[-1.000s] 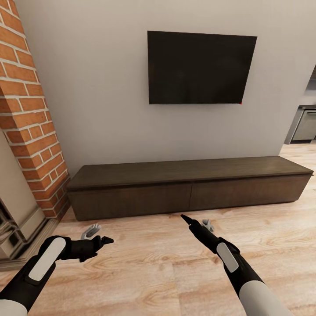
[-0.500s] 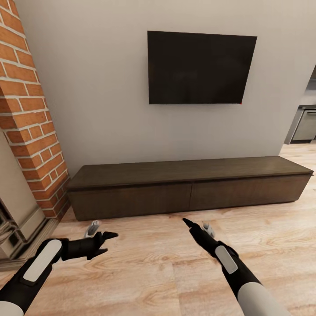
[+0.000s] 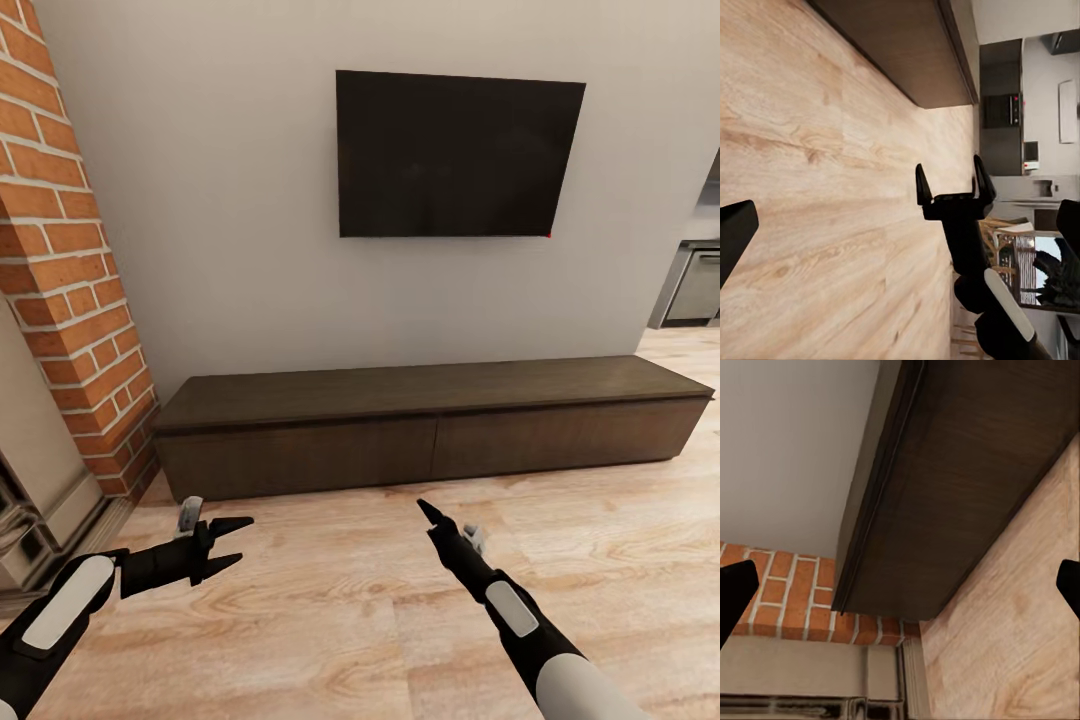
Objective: Place each of the two pumpkins and all three candles from the living room inside a cabinet in the living room (use any cabinet), then make sure every cabinet is closed, and position the cauldron so it is next to a table in the living room.
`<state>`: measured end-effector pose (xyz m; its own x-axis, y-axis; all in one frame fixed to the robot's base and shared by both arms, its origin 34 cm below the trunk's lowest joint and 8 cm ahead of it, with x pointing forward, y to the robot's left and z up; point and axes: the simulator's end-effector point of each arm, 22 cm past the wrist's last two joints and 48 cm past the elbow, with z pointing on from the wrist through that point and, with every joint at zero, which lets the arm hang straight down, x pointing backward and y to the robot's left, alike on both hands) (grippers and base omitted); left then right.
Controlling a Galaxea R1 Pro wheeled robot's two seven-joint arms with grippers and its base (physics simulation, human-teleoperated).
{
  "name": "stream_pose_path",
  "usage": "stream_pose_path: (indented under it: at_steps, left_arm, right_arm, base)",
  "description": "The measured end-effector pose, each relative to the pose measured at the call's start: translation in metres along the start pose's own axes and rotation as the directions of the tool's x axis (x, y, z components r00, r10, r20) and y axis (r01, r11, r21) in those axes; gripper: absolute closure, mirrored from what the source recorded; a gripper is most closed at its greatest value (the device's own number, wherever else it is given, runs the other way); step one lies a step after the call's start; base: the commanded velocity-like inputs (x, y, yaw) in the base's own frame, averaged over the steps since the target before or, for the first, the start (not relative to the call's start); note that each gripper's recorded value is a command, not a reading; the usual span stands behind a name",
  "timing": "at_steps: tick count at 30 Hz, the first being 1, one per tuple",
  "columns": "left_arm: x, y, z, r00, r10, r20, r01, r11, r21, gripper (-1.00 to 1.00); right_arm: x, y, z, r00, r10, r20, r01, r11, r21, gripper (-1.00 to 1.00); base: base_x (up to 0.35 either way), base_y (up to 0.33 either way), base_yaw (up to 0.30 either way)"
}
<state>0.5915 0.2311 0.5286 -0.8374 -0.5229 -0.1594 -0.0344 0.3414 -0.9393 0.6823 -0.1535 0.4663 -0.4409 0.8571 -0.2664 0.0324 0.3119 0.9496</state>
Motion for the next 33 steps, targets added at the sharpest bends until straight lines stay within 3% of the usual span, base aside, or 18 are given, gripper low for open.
stream_pose_path:
  at_steps: [4, 12, 16, 33]
  left_arm:
    - [-0.0001, -0.0003, -0.0003, 1.000, -0.002, 0.000, 0.002, 1.000, 0.003, -1.00]
    - [-0.0013, -0.0017, -0.0009, 1.000, -0.002, 0.002, 0.002, 1.000, 0.006, -1.00]
    - [-0.0011, -0.0022, -0.0007, 1.000, -0.002, 0.002, 0.002, 1.000, 0.008, -1.00]
    - [-0.0006, 0.0015, -0.0009, 1.000, -0.012, 0.002, 0.012, 1.000, 0.003, -1.00]
  right_arm:
    - [-0.0014, -0.0102, 0.0015, 1.000, 0.000, 0.025, -0.002, 0.999, 0.053, -1.00]
    - [0.0006, -0.0092, 0.0022, 0.999, 0.030, 0.024, -0.031, 0.998, 0.051, -1.00]
    - [-0.0023, -0.0075, 0.0022, 0.998, 0.056, 0.040, -0.058, 0.997, 0.043, -1.00]
    - [-0.0054, -0.0036, 0.0021, 0.997, 0.064, 0.051, -0.065, 0.998, 0.025, -1.00]
  base:
    - [0.000, 0.000, 0.000]
    - [0.038, 0.025, 0.000]
    - [0.237, 0.146, 0.000]
    - [0.317, 0.044, 0.000]
